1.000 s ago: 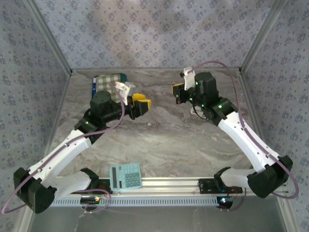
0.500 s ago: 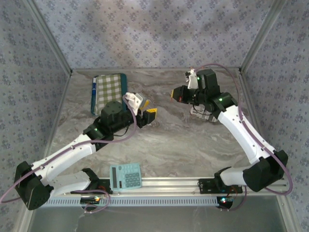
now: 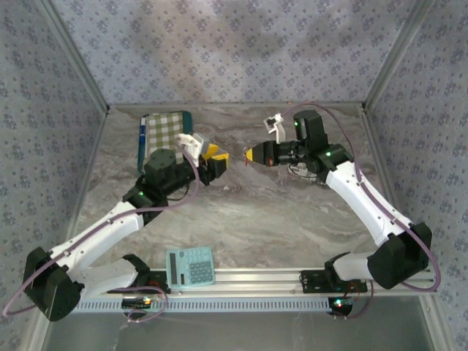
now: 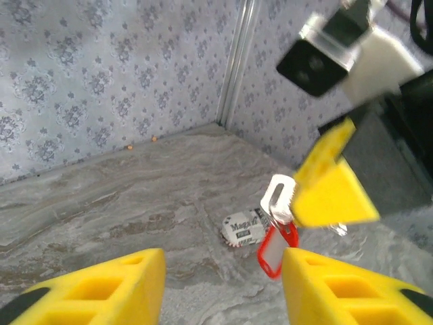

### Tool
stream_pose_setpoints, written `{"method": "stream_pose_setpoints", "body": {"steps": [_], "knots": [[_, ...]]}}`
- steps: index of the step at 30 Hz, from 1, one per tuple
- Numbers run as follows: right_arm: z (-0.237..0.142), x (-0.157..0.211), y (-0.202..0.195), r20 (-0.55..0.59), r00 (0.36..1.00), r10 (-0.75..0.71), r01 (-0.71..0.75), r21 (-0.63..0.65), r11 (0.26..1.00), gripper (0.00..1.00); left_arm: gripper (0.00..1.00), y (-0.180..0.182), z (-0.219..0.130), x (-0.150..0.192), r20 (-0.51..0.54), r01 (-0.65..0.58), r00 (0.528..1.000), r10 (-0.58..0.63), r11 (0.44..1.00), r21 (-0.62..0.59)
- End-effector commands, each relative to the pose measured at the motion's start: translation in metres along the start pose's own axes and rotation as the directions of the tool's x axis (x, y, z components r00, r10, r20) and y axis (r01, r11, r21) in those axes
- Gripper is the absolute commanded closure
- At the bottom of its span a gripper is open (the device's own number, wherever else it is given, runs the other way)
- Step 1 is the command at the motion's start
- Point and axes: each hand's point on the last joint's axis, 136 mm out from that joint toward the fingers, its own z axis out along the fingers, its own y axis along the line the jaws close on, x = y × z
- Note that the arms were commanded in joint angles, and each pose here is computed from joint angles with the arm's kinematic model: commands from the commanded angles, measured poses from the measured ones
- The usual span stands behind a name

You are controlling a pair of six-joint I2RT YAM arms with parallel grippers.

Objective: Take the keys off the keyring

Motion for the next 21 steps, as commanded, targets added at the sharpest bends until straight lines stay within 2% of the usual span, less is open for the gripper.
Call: {"method": "stream_pose_setpoints", "body": {"steps": [1, 6, 9, 14, 17, 21], "knots": [[-0.006, 0.004, 0.022, 0.009, 0.991, -0.136, 0.136, -0.101, 0.986, 1.0, 0.55, -0.023, -0.016, -0.029, 0.064, 0.029, 0.997, -0.039, 0.989, 0.146], [-0.004, 0.003, 0.041, 0.018, 0.984, -0.177, 0.177, -0.176, 0.968, 1.0, 0.61, -0.027, -0.012, -0.018, 0.013, 0.032, 0.999, -0.034, 0.986, 0.165], [-0.001, 0.008, 0.049, -0.002, 0.978, -0.207, 0.202, -0.216, 0.955, 1.0, 0.63, -0.027, -0.011, -0.021, 0.035, 0.053, 0.998, -0.06, 0.983, 0.175], [-0.003, 0.017, 0.053, -0.012, 0.954, -0.299, 0.289, -0.23, 0.929, 1.0, 0.49, -0.041, -0.016, -0.033, 0.047, 0.034, 0.998, -0.047, 0.968, 0.25], [-0.007, 0.02, 0.055, 0.001, 0.932, -0.364, 0.354, -0.233, 0.906, 1.0, 0.47, -0.048, -0.021, -0.037, 0.024, 0.047, 0.998, -0.058, 0.943, 0.331], [-0.009, 0.007, 0.054, 0.038, 0.935, -0.354, 0.353, -0.225, 0.908, 1.0, 0.56, -0.047, -0.024, -0.033, -0.013, 0.051, 0.999, -0.049, 0.943, 0.33]]}}
